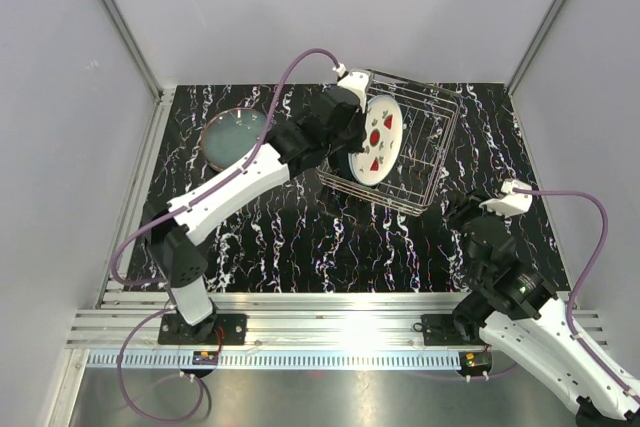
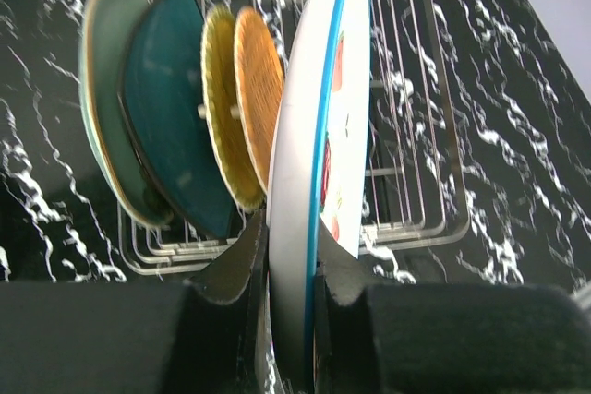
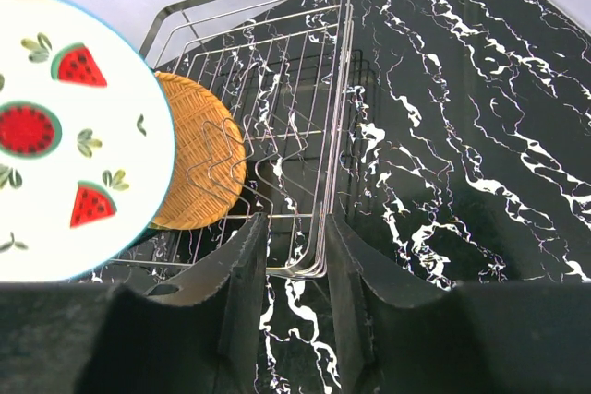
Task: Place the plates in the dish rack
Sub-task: Insert the plate into the dish rack
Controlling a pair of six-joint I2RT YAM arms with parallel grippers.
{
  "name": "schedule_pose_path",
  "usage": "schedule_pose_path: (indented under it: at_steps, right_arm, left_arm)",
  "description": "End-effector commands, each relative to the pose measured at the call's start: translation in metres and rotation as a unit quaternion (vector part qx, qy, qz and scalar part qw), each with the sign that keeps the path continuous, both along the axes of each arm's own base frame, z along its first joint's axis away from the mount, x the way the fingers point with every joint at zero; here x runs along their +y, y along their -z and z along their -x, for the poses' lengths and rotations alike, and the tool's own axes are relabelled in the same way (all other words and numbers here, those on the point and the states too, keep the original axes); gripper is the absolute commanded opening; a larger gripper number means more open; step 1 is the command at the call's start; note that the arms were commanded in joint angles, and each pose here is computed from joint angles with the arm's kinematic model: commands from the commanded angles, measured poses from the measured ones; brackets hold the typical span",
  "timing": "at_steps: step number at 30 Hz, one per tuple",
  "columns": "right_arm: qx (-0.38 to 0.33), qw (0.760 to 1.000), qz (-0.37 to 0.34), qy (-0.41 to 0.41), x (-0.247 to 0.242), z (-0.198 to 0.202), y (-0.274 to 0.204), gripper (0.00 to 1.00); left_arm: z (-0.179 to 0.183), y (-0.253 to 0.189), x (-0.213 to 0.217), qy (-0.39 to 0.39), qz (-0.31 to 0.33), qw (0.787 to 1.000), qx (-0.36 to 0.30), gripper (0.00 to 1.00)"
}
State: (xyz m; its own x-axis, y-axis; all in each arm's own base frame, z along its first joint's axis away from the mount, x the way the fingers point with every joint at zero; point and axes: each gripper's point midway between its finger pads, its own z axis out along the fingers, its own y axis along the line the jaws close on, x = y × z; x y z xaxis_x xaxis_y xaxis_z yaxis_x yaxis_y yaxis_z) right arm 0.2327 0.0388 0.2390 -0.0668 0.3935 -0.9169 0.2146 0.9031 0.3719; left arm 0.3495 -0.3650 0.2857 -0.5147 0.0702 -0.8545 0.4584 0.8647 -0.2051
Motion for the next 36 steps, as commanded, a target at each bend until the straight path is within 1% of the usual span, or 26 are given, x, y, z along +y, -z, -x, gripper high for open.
schedule_pose_path:
  at_steps: [1, 6, 7, 13, 22, 29, 36]
  right_arm:
    - [-0.020, 1.000, -0.009, 0.012, -0.001, -0.005, -0.010, 0.38]
    - [-0.025, 1.000, -0.012, 0.007, -0.001, -0.003, -0.012, 0.38]
    - [-0.026, 1.000, -0.013, 0.007, -0.001, -0.003, -0.012, 0.38]
    - [-0.029, 0.999, -0.015, 0.006, -0.001, -0.003, -0.013, 0.37]
    - [-0.027, 1.000, -0.012, 0.003, 0.000, -0.004, -0.011, 0.37]
    - [-0.027, 1.000, -0.010, 0.003, 0.001, -0.005, -0.011, 0.37]
    - [-0.024, 1.000, -0.006, 0.001, 0.002, -0.006, -0.010, 0.37]
  left_arm:
    - [-0.025, -0.083, -0.009, -0.036, 0.076, 0.991, -0.106, 0.00]
    - [-0.040, -0.069, -0.017, -0.058, 0.035, 0.990, -0.122, 0.00]
    - [-0.043, -0.060, -0.021, -0.057, 0.025, 0.991, -0.118, 0.00]
    - [-0.052, -0.050, -0.038, -0.052, 0.015, 0.991, -0.122, 0.00]
    - [-0.065, -0.039, -0.041, -0.068, -0.019, 0.989, -0.133, 0.00]
    - [-0.069, -0.039, -0.043, -0.073, -0.024, 0.987, -0.141, 0.00]
    - [-0.072, -0.023, -0.050, -0.068, -0.030, 0.989, -0.130, 0.00]
